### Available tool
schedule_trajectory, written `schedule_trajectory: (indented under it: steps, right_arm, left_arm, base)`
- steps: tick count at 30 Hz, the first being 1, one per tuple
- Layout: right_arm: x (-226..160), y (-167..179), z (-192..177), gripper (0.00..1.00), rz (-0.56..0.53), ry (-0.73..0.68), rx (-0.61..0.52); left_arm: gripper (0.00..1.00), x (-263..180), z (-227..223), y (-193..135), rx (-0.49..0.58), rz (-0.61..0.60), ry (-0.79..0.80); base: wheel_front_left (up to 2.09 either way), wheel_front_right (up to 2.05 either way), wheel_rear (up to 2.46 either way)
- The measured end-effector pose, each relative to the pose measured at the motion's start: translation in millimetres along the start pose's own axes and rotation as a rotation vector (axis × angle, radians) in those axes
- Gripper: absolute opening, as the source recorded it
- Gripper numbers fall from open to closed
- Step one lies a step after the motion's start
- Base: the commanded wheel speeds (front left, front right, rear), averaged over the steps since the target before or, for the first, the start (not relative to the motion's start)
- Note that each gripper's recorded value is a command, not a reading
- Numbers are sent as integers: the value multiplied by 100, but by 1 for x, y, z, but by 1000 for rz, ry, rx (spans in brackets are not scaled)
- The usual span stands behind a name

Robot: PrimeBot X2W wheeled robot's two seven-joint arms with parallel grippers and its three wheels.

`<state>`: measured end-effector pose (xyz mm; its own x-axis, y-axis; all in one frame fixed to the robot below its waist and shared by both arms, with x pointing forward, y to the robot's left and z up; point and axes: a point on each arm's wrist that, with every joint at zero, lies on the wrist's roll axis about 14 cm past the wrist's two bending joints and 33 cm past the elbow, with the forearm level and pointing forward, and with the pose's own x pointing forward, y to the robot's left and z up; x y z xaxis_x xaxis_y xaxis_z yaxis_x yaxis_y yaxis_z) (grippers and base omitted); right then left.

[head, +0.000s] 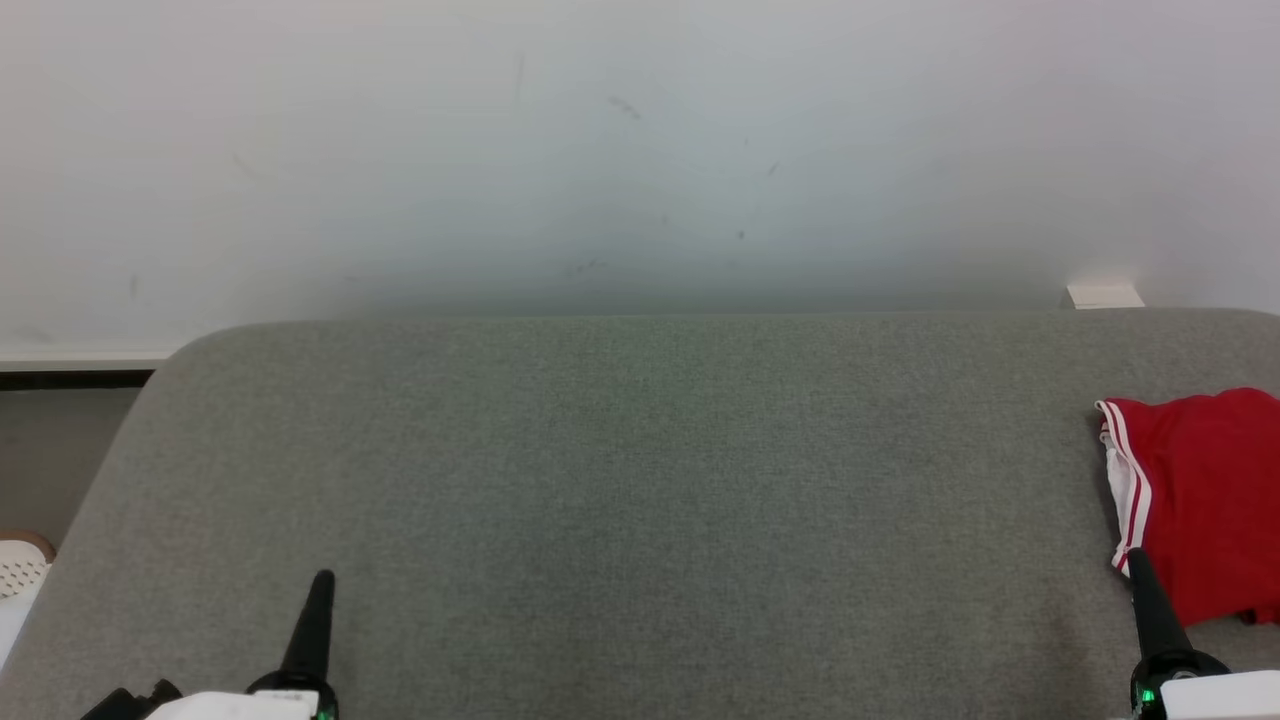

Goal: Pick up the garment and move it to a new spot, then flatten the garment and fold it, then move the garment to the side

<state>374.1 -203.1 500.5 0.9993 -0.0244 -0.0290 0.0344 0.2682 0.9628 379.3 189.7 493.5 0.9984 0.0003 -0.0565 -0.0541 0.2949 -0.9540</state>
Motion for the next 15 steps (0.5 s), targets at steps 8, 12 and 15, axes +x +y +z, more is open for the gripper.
schedule_trajectory:
  steps: [8,12,15]
  right_arm:
    - [2,0,-1,0,-1,5,58]
    - [3,0,-1,0,1,9,88]
    - [5,1,-1,0,4,8,105]
  left_arm:
    - [0,2,2,-3,-68,-11,0]
    - [0,3,3,-3,-100,-13,0]
    - [0,3,4,-3,-120,-14,0]
  base:
    - [0,0,0]
    - [0,0,0]
    - [0,0,0]
